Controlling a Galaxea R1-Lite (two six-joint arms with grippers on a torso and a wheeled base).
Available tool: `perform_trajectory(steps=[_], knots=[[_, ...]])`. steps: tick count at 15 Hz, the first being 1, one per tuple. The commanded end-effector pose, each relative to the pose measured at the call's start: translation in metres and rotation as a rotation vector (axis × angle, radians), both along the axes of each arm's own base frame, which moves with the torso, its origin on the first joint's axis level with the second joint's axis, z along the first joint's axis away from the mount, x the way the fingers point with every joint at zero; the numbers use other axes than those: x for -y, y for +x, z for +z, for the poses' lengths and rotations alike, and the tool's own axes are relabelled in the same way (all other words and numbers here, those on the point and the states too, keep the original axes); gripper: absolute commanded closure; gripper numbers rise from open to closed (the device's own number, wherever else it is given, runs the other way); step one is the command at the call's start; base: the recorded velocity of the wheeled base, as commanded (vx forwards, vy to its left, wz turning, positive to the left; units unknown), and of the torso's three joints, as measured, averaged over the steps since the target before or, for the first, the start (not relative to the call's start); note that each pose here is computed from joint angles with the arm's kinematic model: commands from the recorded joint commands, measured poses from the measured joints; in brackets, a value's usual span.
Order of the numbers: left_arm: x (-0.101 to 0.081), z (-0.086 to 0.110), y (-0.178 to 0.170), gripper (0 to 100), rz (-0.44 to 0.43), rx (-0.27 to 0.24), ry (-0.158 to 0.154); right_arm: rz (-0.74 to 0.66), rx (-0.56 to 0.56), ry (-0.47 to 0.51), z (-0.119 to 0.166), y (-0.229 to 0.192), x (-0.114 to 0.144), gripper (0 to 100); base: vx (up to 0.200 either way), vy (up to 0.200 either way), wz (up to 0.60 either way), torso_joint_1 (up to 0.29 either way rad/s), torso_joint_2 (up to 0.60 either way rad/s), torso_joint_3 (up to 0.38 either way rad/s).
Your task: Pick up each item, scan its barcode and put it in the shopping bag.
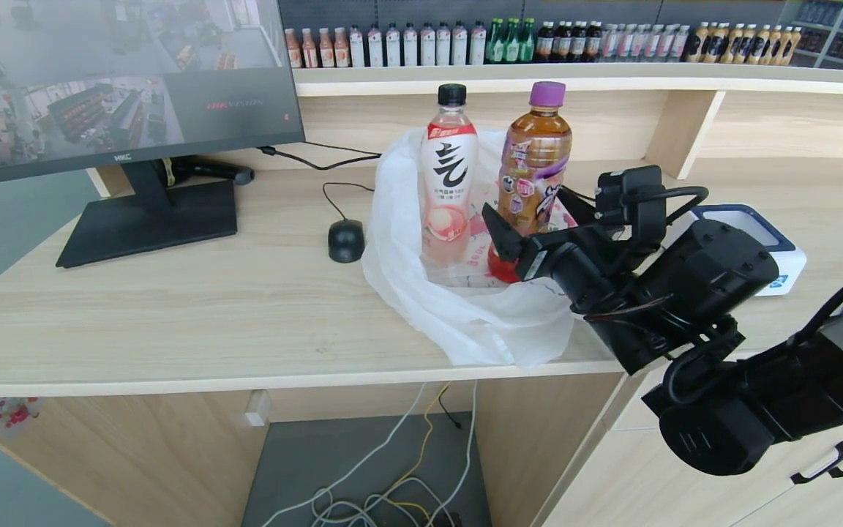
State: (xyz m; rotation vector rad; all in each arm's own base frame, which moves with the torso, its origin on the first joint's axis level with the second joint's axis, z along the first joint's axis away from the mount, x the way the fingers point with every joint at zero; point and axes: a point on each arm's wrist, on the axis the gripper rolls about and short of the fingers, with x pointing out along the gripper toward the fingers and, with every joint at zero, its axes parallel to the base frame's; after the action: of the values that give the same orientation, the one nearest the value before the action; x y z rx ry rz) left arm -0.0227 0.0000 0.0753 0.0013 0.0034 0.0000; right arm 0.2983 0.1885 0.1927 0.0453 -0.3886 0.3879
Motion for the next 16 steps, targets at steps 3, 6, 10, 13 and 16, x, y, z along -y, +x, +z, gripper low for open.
perform_trajectory(steps=[3, 6, 10, 13, 16], knots=[[0.0, 0.0, 0.0, 0, 0.0, 0.0, -0.001, 0.002, 0.066, 0.034, 0.034, -0.055, 0.034, 0, 0.0, 0.0, 0.0, 0.0, 0.0, 0.0], [0.0, 0.0, 0.0, 0, 0.0, 0.0, 0.0, -0.012, 0.061, 0.027, 0.034, -0.089, 0.06, 0, 0.0, 0.0, 0.0, 0.0, 0.0, 0.0], [0.0, 0.0, 0.0, 0, 0.0, 0.0, 0.0, -0.109, 0.048, 0.009, 0.019, -0.144, 0.114, 0, 0.0, 0.0, 0.0, 0.0, 0.0, 0.0], [0.0, 0.0, 0.0, 0, 0.0, 0.0, -0.001, -0.164, 0.065, 0.037, 0.0, -0.208, 0.152, 0, 0.0, 0.0, 0.0, 0.0, 0.0, 0.0], [0.0, 0.0, 0.0, 0, 0.0, 0.0, 0.0, -0.192, -0.067, 0.023, -0.02, -0.251, 0.172, 0, 0.0, 0.0, 0.0, 0.0, 0.0, 0.0]])
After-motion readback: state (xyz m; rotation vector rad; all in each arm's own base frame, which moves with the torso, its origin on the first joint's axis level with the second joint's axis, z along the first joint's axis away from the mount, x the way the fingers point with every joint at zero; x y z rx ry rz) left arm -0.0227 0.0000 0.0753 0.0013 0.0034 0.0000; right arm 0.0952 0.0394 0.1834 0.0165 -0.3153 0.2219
